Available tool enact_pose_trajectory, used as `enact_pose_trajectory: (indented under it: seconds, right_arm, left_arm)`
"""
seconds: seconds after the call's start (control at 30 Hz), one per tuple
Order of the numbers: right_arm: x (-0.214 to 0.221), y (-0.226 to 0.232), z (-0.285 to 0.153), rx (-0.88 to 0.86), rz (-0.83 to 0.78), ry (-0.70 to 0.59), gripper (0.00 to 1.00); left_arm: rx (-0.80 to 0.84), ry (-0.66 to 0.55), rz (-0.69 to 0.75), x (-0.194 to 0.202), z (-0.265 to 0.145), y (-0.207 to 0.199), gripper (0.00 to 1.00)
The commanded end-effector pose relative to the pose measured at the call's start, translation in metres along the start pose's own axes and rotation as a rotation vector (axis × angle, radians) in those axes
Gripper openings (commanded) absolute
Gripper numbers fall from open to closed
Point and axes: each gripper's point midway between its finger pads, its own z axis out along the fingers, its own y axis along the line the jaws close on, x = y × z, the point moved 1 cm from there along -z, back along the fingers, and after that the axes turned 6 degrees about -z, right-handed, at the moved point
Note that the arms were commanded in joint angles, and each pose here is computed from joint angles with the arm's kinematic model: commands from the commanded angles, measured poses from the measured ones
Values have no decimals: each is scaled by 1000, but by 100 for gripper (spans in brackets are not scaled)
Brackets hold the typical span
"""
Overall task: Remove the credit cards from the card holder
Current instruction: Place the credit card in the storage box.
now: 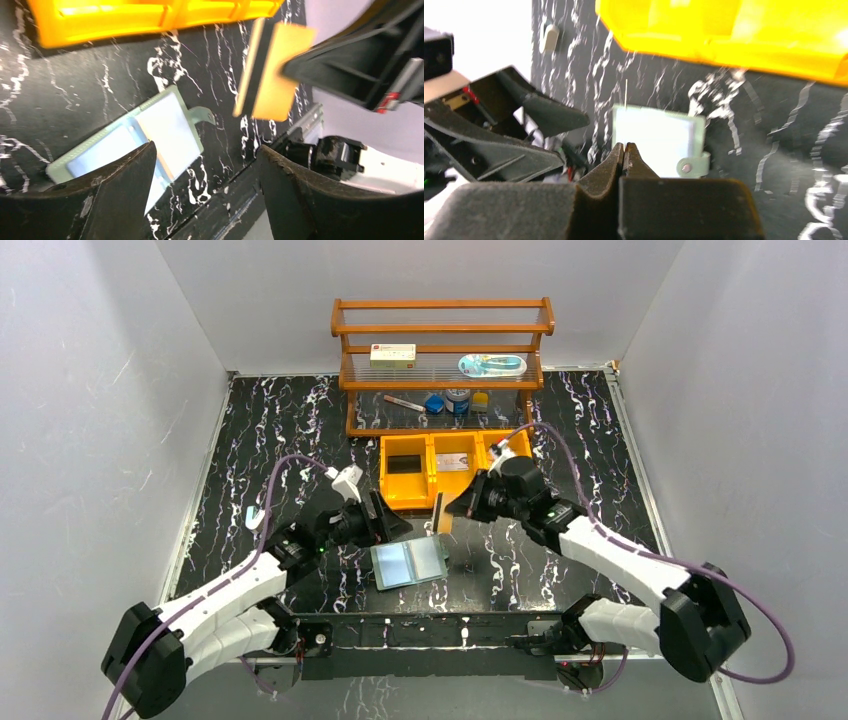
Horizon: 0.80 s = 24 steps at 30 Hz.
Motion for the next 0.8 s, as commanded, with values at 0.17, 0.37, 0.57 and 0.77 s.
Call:
enact_pose_trajectory:
  seconds: [0.17, 0.37, 0.57, 0.77]
  right_arm:
    - [-116, -34, -83, 501, -300, -465, 0]
    - [-146, -59, -92, 706, -473, -432, 0]
    - [-166, -80, -86, 753, -703, -282, 0]
    - [-173, -94, -66, 712, -990, -150, 0]
  left_arm:
    - [-234, -133, 92, -37, -18, 18, 86]
    - [-284, -180, 126, -52, -21, 18, 98]
    - [-317, -185, 177, -58, -24, 19, 98]
    - [-323, -168, 202, -58, -22, 19, 98]
